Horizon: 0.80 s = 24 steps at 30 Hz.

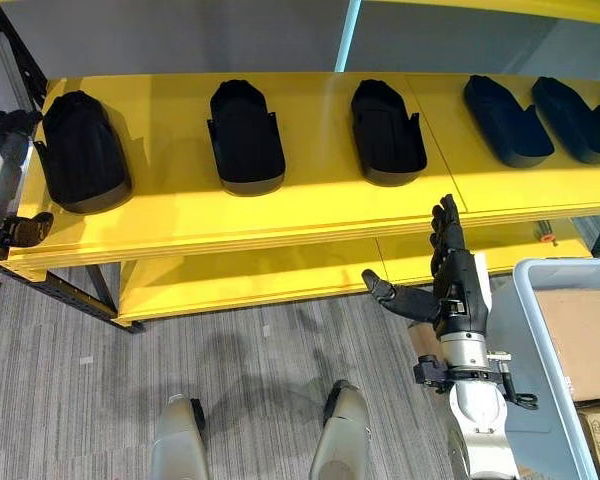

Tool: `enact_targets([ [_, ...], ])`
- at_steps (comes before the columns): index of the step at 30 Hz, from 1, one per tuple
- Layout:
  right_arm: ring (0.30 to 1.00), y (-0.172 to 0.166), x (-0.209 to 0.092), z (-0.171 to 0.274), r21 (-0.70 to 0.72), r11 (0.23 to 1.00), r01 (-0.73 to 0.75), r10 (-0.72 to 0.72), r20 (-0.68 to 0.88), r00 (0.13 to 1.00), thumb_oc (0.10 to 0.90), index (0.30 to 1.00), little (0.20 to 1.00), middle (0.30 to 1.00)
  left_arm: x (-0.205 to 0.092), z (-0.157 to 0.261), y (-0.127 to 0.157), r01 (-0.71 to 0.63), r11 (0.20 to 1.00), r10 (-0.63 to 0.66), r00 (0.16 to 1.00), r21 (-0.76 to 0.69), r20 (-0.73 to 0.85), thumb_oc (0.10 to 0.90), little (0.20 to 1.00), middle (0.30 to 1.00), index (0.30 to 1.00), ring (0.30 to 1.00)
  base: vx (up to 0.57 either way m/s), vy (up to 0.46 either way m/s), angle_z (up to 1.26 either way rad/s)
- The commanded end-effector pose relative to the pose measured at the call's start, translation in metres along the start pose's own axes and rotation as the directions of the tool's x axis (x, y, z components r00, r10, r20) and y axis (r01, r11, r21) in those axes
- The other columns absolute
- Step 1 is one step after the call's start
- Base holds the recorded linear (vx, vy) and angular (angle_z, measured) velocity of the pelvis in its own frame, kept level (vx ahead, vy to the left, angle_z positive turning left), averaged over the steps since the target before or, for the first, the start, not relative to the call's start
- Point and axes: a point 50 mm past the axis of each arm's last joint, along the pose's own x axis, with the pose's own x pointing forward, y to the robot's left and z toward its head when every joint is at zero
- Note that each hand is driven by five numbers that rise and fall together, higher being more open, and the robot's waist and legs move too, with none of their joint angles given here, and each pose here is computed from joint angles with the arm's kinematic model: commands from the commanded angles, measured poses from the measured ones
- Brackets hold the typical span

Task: Move parts from the plastic box to the shelf.

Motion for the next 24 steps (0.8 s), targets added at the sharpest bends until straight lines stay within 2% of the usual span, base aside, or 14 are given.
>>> enact_targets([
  [1, 1.000, -0.006, 0.012, 0.038, -0.005, 0.999, 0.045, -0.043, 0.215, 0.976, 0.900, 1.000, 1.000, 1.000, 0.027, 0.017, 0.041, -0.257, 0.917, 0.265, 0.964, -0.304, -0.015, 0.900, 1.000, 1.000, 1.000, 1.000, 0.01, -0.016, -0.04],
  [2, 1.000, -0.003, 0.013, 0.037, -0.001, 0.999, 0.036, -0.035, 0.209, 0.977, 0.900, 1.000, 1.000, 1.000, 0.029, 0.020, 0.037, -0.269, 0.889, 0.275, 0.961, -0.371, -0.039, 0.900, 1.000, 1.000, 1.000, 1.000, 0.00, -0.009, -0.03],
  [3, 1.000, -0.003, 0.013, 0.037, -0.001, 0.999, 0.038, -0.037, 0.210, 0.977, 0.900, 1.000, 1.000, 1.000, 0.030, 0.020, 0.037, -0.269, 0.888, 0.275, 0.961, -0.373, -0.038, 0.900, 1.000, 1.000, 1.000, 1.000, 0.00, 0.000, 0.00],
  [4, 1.000, 0.002, 0.015, 0.036, 0.011, 1.000, 0.021, -0.023, 0.199, 0.980, 0.900, 1.000, 1.000, 1.000, 0.035, 0.033, 0.031, -0.274, 0.796, 0.288, 0.956, -0.540, -0.061, 0.900, 1.000, 1.000, 1.000, 1.000, 0.00, 0.000, 0.00],
  [6, 1.000, 0.004, 0.015, 0.034, 0.014, 1.000, 0.014, -0.017, 0.193, 0.981, 0.900, 1.000, 1.000, 1.000, 0.040, 0.038, 0.027, -0.266, 0.767, 0.280, 0.958, -0.584, -0.068, 0.900, 1.000, 1.000, 1.000, 1.000, 0.00, 0.000, 0.00],
  [8, 1.000, 0.011, 0.017, 0.033, 0.013, 1.000, -0.010, 0.007, 0.182, 0.983, 0.900, 1.000, 1.000, 1.000, 0.052, 0.059, 0.018, -0.225, 0.655, 0.264, 0.963, -0.721, -0.061, 0.900, 1.000, 1.000, 1.000, 1.000, 0.00, 0.000, 0.00],
  [10, 1.000, 0.015, 0.018, 0.031, 0.014, 1.000, -0.022, 0.019, 0.174, 0.985, 0.900, 1.000, 1.000, 1.000, 0.060, 0.070, 0.013, -0.198, 0.583, 0.246, 0.967, -0.788, -0.061, 0.900, 1.000, 1.000, 1.000, 1.000, 0.00, 0.000, 0.00],
  [12, 1.000, 0.021, 0.020, 0.030, 0.020, 0.999, -0.043, 0.039, 0.168, 0.985, 0.900, 1.000, 1.000, 1.000, 0.068, 0.083, 0.006, -0.178, 0.478, 0.228, 0.971, -0.860, -0.075, 0.900, 1.000, 1.000, 1.000, 1.000, 0.00, 0.000, 0.00],
  [13, 1.000, 0.021, 0.020, 0.030, 0.020, 0.999, -0.042, 0.039, 0.168, 0.985, 0.900, 1.000, 1.000, 1.000, 0.068, 0.083, 0.006, -0.178, 0.478, 0.228, 0.971, -0.860, -0.075, 0.900, 1.000, 1.000, 1.000, 1.000, 0.00, 0.000, 0.00],
  [14, 1.000, 0.027, 0.021, 0.030, 0.027, 0.998, -0.061, 0.056, 0.168, 0.984, 0.900, 1.000, 1.000, 1.000, 0.074, 0.095, 0.002, -0.160, 0.381, 0.211, 0.974, -0.911, -0.083, 0.900, 1.000, 1.000, 1.000, 1.000, 0.02, -0.010, -0.03],
  [21, 1.000, 0.035, 0.023, 0.030, 0.016, 0.995, -0.101, 0.097, 0.170, 0.981, 0.900, 1.000, 1.000, 1.000, 0.097, 0.119, 0.002, -0.161, 0.279, 0.203, 0.973, -0.947, -0.106, 0.900, 1.000, 1.000, 1.000, 1.000, 0.02, -0.008, -0.03],
  [24, 1.000, 0.036, 0.023, 0.031, 0.005, 0.994, -0.111, 0.108, 0.172, 0.979, 0.900, 1.000, 1.000, 1.000, 0.104, 0.121, 0.006, -0.177, 0.286, 0.213, 0.970, -0.942, -0.118, 0.900, 1.000, 1.000, 1.000, 1.000, 0.01, -0.004, 0.00],
])
